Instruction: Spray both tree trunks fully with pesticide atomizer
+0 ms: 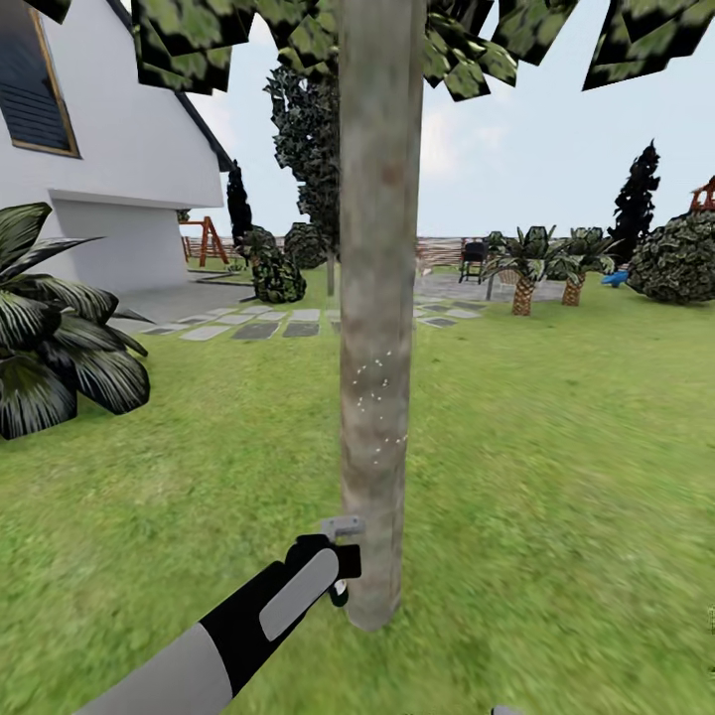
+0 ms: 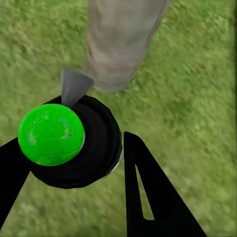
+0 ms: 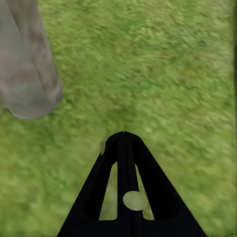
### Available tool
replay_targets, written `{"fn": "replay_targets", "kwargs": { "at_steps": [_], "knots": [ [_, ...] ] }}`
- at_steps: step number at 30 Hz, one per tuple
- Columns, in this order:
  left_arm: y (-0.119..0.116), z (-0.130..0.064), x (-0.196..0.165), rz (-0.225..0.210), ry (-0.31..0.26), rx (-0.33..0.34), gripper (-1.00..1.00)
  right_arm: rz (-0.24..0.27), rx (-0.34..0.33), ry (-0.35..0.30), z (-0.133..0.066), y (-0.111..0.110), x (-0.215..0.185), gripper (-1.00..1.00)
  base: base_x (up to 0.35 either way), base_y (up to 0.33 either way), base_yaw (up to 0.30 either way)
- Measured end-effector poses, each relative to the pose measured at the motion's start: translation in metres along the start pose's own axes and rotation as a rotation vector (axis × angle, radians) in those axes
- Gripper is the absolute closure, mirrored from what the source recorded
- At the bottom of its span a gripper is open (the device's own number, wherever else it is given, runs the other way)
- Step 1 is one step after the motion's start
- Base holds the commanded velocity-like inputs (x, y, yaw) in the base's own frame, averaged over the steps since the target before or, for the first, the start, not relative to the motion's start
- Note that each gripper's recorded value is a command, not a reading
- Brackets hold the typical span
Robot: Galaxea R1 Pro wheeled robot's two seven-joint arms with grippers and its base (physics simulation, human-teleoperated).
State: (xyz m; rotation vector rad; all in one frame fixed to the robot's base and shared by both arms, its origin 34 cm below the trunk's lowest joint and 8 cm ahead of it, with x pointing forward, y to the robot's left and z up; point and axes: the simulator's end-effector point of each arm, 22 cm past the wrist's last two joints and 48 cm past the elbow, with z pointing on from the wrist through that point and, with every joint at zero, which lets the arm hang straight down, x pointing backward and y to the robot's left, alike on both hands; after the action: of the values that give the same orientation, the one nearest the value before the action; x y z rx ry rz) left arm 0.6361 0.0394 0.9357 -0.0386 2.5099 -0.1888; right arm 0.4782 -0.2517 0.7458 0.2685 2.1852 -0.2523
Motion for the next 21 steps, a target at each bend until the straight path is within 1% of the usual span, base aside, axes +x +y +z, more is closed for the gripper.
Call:
{"fn": "replay_targets", "kwargs": {
  "at_steps": [5, 7, 10, 11, 16, 18, 21],
  "knots": [
    [0.0, 0.0, 0.0, -0.003, -0.003, 0.002, 1.0, 0.004, 0.005, 0.002, 0.0, -0.002, 0.0, 1.0, 0.029, 0.334, -0.245],
    [-0.003, 0.0, 0.0, -0.003, -0.003, 0.013, 1.0, 0.006, 0.007, 0.002, 0.0, -0.003, 0.0, 1.0, 0.127, 0.332, -0.246],
    [-0.011, 0.0, 0.0, -0.001, -0.002, 0.05, 1.0, 0.008, 0.009, 0.001, 0.0, -0.004, 0.0, 1.0, 0.21, 0.285, -0.246],
    [-0.017, -0.001, 0.0, -0.001, 0.0, 0.076, 1.0, 0.008, 0.01, 0.0, 0.0, -0.004, 0.0, 1.0, 0.263, 0.232, -0.246],
    [-0.023, -0.001, 0.002, 0.007, 0.006, 0.103, 1.0, 0.009, 0.01, 0.0, 0.0, -0.004, -0.001, 1.0, 0.294, 0.201, -0.246],
    [-0.025, -0.001, 0.005, 0.017, 0.01, 0.107, 1.0, 0.009, 0.009, -0.001, 0.0, -0.003, -0.001, 1.0, 0.309, 0.187, -0.246],
    [-0.029, -0.001, 0.011, 0.049, 0.014, 0.106, 1.0, 0.01, 0.01, -0.001, 0.001, -0.004, -0.001, 1.0, 0.195, 0.228, -0.246]
  ]
}}
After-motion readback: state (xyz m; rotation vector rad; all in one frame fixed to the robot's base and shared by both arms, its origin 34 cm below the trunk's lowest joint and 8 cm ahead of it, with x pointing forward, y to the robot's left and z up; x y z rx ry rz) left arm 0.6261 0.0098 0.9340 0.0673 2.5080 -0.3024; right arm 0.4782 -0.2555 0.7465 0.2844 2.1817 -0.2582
